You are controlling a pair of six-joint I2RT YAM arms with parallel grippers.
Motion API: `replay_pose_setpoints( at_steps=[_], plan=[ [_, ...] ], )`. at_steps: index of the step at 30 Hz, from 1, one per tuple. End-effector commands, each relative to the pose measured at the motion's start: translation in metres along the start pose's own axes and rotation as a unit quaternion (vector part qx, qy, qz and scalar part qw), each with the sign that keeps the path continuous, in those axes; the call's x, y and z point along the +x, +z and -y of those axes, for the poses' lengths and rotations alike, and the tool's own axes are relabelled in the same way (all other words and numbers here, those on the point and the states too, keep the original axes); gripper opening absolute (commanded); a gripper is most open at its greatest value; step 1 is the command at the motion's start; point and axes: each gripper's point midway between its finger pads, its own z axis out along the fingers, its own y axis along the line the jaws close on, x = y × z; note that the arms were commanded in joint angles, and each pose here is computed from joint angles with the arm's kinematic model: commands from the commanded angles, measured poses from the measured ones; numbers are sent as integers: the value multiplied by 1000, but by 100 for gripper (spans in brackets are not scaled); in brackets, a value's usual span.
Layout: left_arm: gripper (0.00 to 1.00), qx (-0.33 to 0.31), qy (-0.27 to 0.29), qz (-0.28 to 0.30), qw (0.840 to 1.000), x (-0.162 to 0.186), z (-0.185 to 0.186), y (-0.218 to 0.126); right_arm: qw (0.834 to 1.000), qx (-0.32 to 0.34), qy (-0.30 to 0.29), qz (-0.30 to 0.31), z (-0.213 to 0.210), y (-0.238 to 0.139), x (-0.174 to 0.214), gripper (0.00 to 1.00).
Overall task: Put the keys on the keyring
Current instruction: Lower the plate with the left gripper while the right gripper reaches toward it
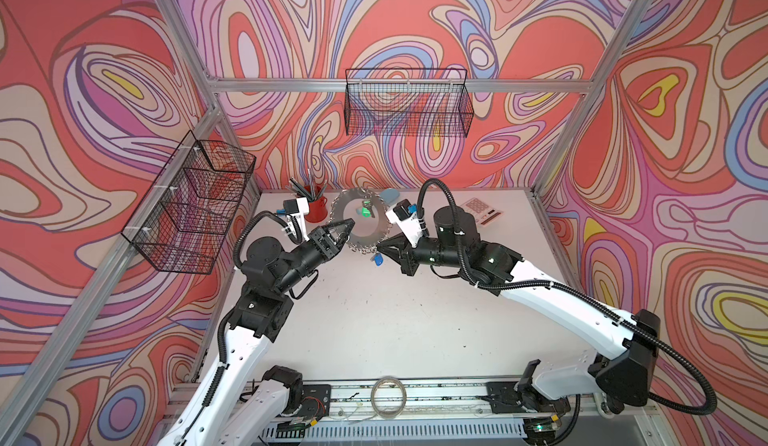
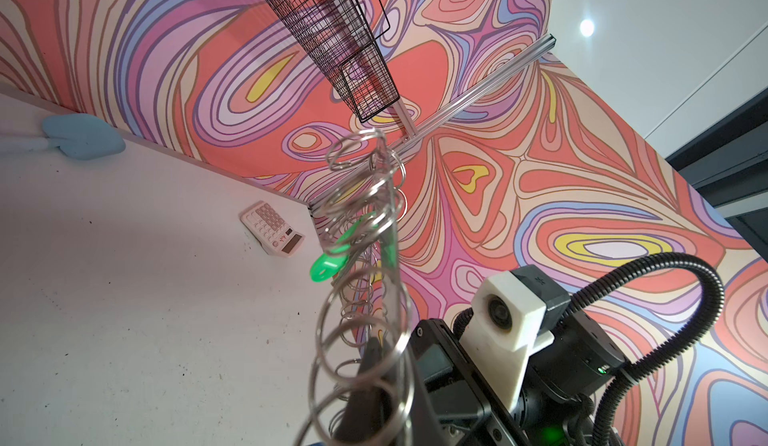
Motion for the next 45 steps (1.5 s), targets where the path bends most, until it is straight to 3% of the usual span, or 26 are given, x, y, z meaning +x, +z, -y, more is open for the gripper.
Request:
replay_pose_setpoints(
  at_steps=[1,8,14,19,22,26,33,45],
  plan=[
    [0,14,16,-3,1000,-1,12,-5,1000,6,-8,28,-3,-4,-23,0],
    [0,-12,7,-8,1000,6,-6,-5,999,28,34,5,5,-5,-15,0],
    [4,-24,-22,-7,999,9,-25,-4,995,-10,98,-22,-7,0,-5,0],
    [22,-22,-41,-5,999,11,-37,-7,990,0,136,-45,-3,4,4,0],
    [39,-28,-48,-10,998,14,-43,-10,986,2,156,-57,-2,9,9,0],
    [50,-47,-60,-12,997,18,-55,-15,981,-1,178,-72,-1,17,15,0],
    [54,-88,-106,-47,989,36,-81,-26,969,21,228,-94,17,26,34,0],
    [59,-94,-147,-133,976,77,-95,-34,956,50,268,-113,35,32,41,0]
  ],
)
